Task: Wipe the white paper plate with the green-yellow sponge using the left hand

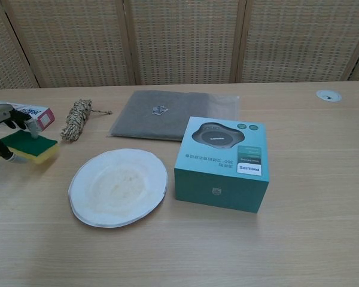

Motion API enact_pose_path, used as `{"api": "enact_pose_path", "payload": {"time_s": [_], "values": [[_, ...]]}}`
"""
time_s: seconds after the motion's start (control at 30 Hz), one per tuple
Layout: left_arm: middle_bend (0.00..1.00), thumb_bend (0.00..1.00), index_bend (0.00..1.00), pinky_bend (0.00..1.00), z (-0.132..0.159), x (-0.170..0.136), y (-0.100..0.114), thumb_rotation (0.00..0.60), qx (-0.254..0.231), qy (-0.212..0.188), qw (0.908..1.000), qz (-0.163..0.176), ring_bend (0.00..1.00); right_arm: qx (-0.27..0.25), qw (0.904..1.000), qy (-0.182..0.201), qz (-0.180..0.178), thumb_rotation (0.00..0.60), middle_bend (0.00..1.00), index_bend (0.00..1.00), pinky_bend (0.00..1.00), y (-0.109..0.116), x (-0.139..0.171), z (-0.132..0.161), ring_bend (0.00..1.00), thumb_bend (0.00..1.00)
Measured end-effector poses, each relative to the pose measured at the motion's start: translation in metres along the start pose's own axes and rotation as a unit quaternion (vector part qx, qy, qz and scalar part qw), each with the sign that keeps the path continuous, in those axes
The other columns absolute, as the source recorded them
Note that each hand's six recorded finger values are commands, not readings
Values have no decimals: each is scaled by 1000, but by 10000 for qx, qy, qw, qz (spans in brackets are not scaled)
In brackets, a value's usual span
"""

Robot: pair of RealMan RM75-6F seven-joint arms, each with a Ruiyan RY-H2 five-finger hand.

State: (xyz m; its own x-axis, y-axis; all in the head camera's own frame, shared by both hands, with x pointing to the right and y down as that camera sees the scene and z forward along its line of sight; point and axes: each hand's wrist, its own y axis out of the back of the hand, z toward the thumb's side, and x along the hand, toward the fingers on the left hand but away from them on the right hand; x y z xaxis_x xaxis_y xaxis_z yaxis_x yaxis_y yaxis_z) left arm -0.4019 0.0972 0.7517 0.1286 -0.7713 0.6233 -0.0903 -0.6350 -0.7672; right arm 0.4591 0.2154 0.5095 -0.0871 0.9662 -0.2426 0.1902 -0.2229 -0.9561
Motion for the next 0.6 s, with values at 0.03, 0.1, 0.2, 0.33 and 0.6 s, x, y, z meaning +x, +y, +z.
{"api": "enact_pose_path", "payload": {"time_s": [0.03, 0.1, 0.2, 0.33, 0.6], "values": [[0, 0, 0, 14, 1, -2, 0, 600, -27, 1, 10000, -18, 0, -9, 10000, 1, -2, 600, 0, 0, 0, 0, 0, 0, 0, 0], [0, 0, 0, 1, 4, -6, 3, 600, -133, -6, 9999, -38, 0, -37, 10000, 2, -10, 600, 0, 0, 0, 1, 0, 0, 0, 0], [0, 0, 0, 0, 9, -16, 11, 600, -395, -29, 9992, -17, 0, -86, 10000, -8, -31, 600, 0, 0, 0, 3, 0, -2, 0, 0], [0, 0, 0, 0, 10, -38, 34, 600, -754, -41, 9970, 169, 0, -113, 9999, -1, -47, 600, 0, 0, 0, 5, 0, -2, 0, 0], [0, 0, 0, 0, -25, -110, 79, 600, -713, 446, 9926, 880, 0, -116, 9999, 41, -61, 600, 0, 0, 0, 7, 2, -1, 0, 0]]}}
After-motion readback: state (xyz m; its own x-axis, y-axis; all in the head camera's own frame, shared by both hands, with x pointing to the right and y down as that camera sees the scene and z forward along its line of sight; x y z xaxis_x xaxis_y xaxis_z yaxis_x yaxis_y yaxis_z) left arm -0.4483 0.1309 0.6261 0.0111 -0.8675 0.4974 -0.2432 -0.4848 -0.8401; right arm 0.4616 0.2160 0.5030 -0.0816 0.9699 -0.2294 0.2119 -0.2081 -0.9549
